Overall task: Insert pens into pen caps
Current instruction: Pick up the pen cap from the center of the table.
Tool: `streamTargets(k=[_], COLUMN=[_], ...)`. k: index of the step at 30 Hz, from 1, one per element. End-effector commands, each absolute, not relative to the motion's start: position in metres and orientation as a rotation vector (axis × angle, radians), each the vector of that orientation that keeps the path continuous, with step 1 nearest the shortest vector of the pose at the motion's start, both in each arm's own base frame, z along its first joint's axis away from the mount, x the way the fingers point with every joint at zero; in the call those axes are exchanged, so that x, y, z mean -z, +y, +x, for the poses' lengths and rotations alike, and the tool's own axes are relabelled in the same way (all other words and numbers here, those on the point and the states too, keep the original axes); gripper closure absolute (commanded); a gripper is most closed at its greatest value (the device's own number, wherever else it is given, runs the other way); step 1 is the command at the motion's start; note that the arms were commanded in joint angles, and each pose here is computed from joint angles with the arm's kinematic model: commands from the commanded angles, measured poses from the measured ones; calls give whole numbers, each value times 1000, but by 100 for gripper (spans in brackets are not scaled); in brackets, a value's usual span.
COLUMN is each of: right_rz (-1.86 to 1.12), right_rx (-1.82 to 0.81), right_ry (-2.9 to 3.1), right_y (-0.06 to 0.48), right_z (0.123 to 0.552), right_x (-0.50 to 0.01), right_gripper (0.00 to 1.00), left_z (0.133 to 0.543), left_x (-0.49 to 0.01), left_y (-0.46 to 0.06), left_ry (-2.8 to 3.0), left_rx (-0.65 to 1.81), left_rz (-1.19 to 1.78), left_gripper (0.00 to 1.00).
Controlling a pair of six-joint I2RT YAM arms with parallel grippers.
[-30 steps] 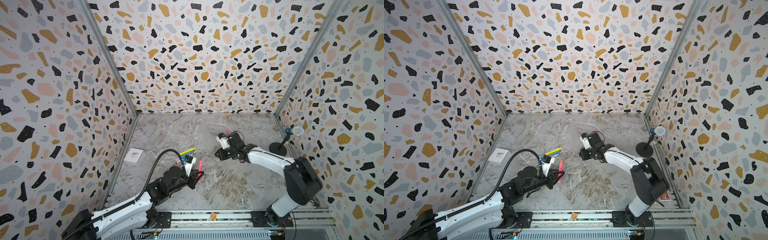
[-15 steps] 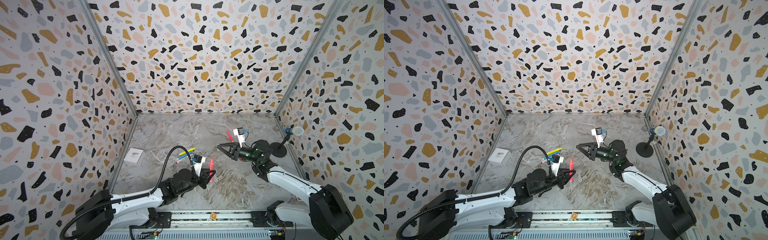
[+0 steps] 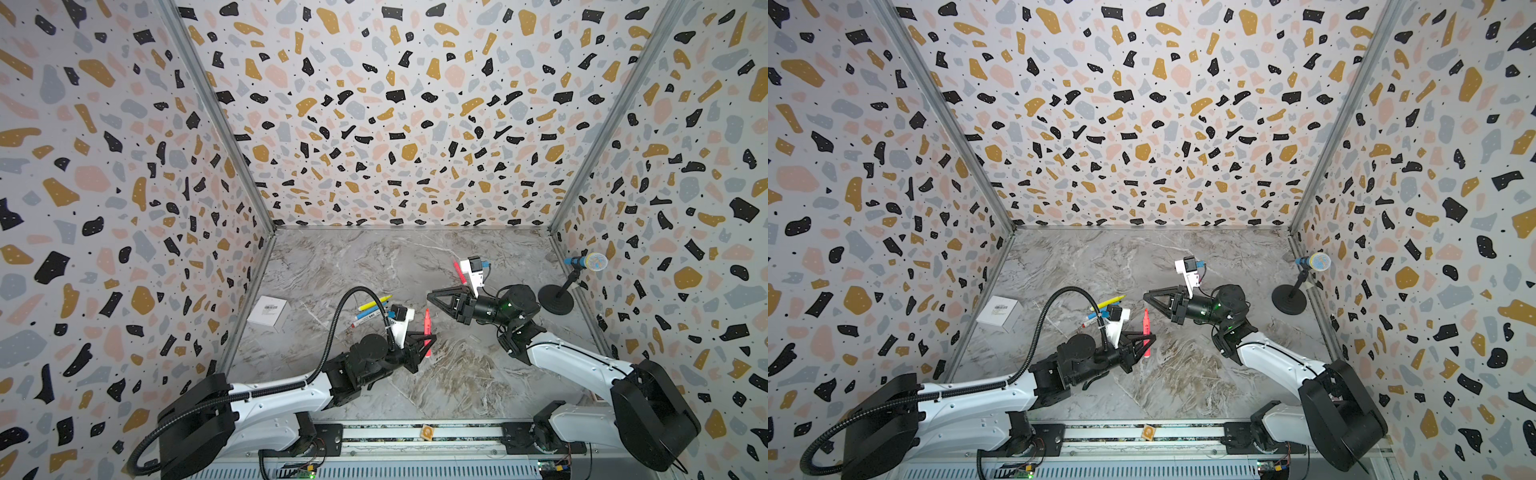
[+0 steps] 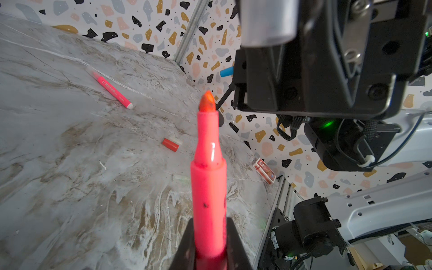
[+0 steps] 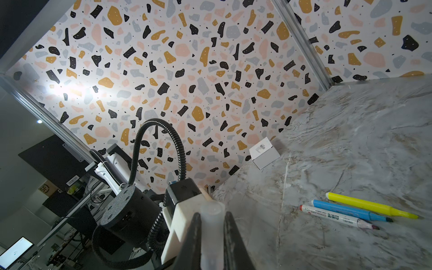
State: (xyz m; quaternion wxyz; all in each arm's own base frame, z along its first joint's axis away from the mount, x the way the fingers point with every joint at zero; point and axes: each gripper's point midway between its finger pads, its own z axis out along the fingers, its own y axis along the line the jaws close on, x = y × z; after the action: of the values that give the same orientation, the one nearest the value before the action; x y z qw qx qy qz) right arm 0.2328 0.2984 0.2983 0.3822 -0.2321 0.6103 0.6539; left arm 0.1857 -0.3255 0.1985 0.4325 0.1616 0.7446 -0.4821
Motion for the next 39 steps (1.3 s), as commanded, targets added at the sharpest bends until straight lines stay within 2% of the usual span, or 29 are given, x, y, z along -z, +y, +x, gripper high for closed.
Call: streamTargets(k=[1, 39], right_rz=[-592, -591], right_rx=[-1683, -1703], right_ry=[1497, 1525], right_y=[299, 308], right_z=[231, 222], right_x=[-312, -297], right_gripper=[100, 100], left_z=[186, 184], left_x=[-233, -252], left_y=[-333, -327], left_ry=[1745, 1700], left_rx=[1270, 1294], left_rz=[384, 359], left_gripper=[100, 100])
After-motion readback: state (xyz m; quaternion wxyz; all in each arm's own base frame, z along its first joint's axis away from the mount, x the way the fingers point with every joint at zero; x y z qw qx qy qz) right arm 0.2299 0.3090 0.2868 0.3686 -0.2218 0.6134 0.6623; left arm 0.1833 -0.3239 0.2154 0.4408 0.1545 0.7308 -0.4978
